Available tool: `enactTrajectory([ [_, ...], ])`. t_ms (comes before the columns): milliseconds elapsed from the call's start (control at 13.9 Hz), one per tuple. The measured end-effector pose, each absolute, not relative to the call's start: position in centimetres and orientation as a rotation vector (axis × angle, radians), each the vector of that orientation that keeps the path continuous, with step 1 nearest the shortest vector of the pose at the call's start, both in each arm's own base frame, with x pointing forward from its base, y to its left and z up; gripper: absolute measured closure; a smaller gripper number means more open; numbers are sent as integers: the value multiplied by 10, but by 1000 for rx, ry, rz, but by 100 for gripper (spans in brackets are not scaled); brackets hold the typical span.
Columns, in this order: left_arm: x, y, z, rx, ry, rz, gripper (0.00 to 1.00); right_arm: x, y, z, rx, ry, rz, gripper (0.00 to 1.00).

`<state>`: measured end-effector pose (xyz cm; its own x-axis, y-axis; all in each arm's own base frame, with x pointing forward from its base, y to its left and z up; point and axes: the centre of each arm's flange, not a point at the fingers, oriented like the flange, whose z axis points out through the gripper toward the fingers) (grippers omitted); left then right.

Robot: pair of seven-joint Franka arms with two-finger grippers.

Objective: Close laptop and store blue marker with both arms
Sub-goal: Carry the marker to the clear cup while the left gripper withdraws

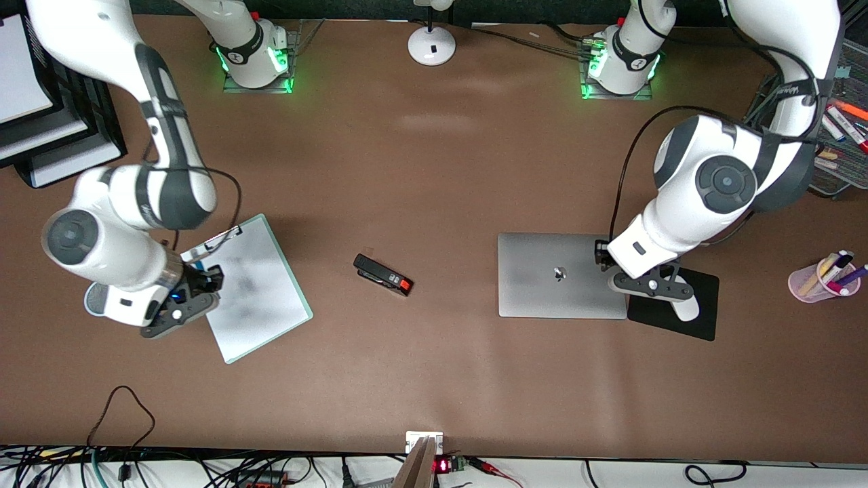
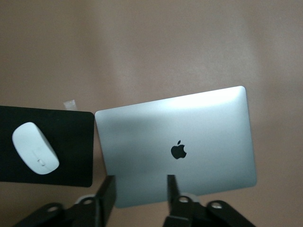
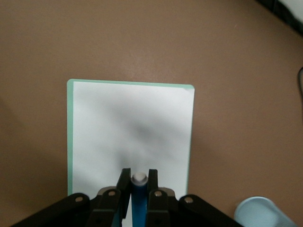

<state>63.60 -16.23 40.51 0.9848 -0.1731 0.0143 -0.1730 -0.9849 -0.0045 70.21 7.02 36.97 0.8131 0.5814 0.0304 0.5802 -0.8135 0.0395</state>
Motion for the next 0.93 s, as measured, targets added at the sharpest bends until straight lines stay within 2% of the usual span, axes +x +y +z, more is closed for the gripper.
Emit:
enactTrajectory([
  [287,619,-158,435,-3085,297,53,4,709,23,409,2983,1242,114,82],
  [359,615,-156,444,-3073,293,79,0,710,6,412,2980,1324,149,82],
  [574,604,-151,484,-3045,275,154,0,710,-35,412,2884,1631,285,82],
  [933,597,-124,537,-3072,324,258,0,709,-85,416,2624,2052,646,82],
])
